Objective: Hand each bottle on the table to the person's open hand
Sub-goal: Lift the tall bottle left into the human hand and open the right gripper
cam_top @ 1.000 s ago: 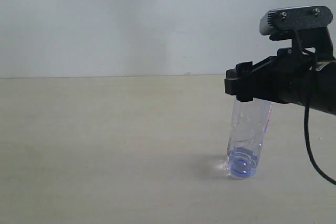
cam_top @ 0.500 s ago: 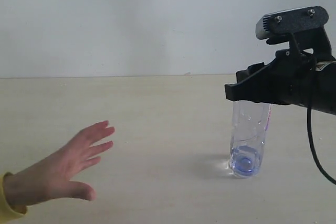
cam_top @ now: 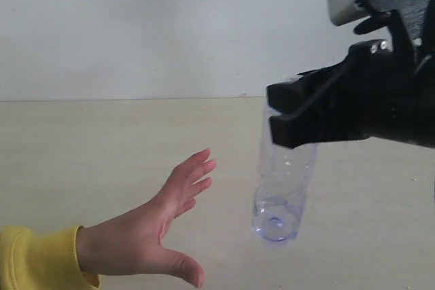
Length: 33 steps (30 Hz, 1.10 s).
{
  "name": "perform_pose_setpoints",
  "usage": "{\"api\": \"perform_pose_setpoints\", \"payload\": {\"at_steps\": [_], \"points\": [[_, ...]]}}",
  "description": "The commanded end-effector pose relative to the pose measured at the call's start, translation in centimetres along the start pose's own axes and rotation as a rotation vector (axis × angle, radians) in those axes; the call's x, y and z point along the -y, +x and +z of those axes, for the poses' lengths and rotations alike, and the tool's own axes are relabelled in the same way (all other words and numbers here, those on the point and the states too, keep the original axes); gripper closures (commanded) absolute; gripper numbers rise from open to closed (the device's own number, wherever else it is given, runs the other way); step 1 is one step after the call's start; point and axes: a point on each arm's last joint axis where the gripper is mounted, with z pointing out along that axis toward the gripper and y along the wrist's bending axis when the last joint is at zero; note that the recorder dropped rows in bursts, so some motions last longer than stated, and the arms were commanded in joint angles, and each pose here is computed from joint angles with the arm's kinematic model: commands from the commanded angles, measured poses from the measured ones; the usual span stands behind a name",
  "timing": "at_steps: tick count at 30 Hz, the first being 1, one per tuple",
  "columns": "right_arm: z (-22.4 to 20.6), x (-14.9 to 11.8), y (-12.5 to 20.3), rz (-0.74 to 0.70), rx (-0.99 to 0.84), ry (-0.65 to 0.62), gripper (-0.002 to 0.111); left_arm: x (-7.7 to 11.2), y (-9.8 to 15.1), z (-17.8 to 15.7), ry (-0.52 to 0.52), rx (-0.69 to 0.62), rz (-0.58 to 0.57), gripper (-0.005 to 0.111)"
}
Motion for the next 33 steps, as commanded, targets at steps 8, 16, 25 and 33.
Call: {"api": "perform_pose_setpoints", "payload": {"at_steps": [8,16,25,33], "points": [[0.0,-6.9,-0.9,-0.024,0.16,-0.186,0.108,0.0,-0.2,0.0,-0.002,0.009,0.006,0.103],[1.1,-8.6,-1.3,-0.028,0.158,-0.225,0.108,0.0,-0.2,0.0,-0.002,0.009,0.006,0.103],[1.0,-8.8,-2.5,-0.041,0.201,-0.223,0.069,0.0,-0.2,0.0,-0.002,0.009,0.006,0.103],[0.1,-6.0,-3.8,-0.005,0.283,-0.03,0.042,0.0,-0.2,0.0,-0.002,0.009,0.006,0.103]]}}
